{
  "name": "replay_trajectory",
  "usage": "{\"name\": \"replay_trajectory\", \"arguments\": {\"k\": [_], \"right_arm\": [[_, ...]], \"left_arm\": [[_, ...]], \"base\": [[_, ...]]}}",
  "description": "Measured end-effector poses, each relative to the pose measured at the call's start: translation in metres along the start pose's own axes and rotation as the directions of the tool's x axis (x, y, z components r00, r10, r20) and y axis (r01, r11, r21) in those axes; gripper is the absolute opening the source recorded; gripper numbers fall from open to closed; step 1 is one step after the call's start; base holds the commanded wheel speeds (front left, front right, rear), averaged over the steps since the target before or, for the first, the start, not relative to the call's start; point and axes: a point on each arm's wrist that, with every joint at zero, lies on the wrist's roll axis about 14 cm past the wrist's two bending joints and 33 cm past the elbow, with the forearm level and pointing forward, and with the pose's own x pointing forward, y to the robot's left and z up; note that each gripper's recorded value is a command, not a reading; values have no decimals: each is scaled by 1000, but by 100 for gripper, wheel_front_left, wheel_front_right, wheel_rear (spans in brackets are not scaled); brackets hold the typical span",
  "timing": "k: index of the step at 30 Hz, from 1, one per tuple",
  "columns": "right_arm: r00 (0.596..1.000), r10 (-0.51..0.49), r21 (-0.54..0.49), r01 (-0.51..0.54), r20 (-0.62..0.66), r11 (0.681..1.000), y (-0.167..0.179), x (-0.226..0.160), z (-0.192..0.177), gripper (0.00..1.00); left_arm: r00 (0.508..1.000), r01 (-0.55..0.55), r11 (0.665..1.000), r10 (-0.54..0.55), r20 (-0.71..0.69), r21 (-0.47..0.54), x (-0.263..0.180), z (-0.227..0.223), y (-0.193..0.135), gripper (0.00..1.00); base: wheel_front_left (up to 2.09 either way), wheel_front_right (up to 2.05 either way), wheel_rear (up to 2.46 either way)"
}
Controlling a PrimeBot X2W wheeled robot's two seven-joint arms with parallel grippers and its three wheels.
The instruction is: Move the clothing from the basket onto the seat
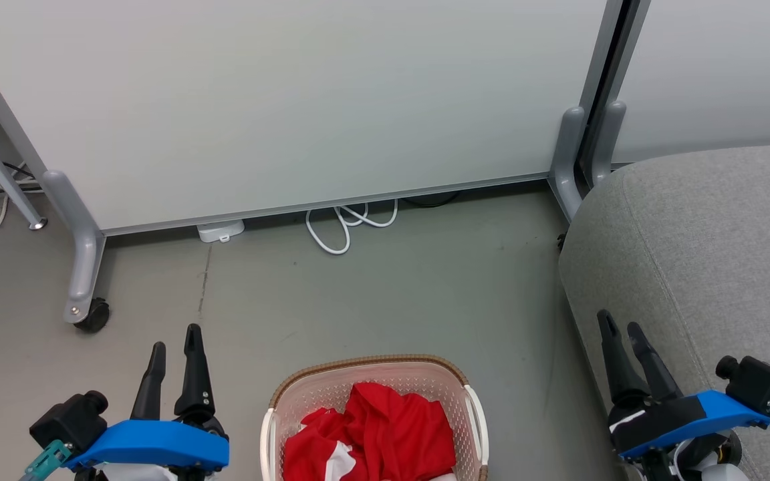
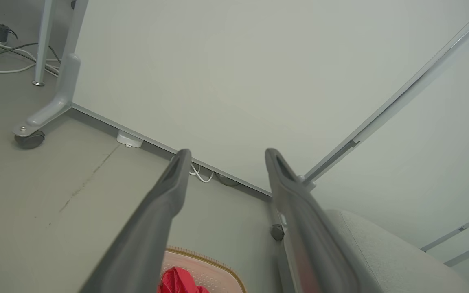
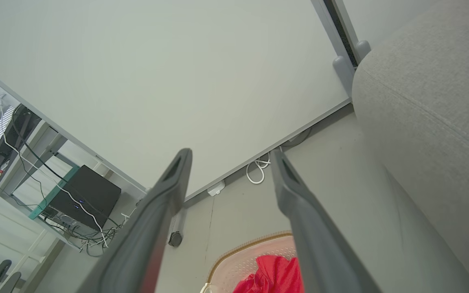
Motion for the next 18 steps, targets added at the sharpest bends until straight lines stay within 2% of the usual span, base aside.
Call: {"name": "replay_trajectory", "arguments": {"k": [18], "right_arm": [[1000, 17, -203, -16, 1, 979, 3, -1, 3, 100]], "left_arm": [[998, 57, 977, -58, -2, 205, -2, -5, -11, 100]], "base": [[0, 0, 0]]}}
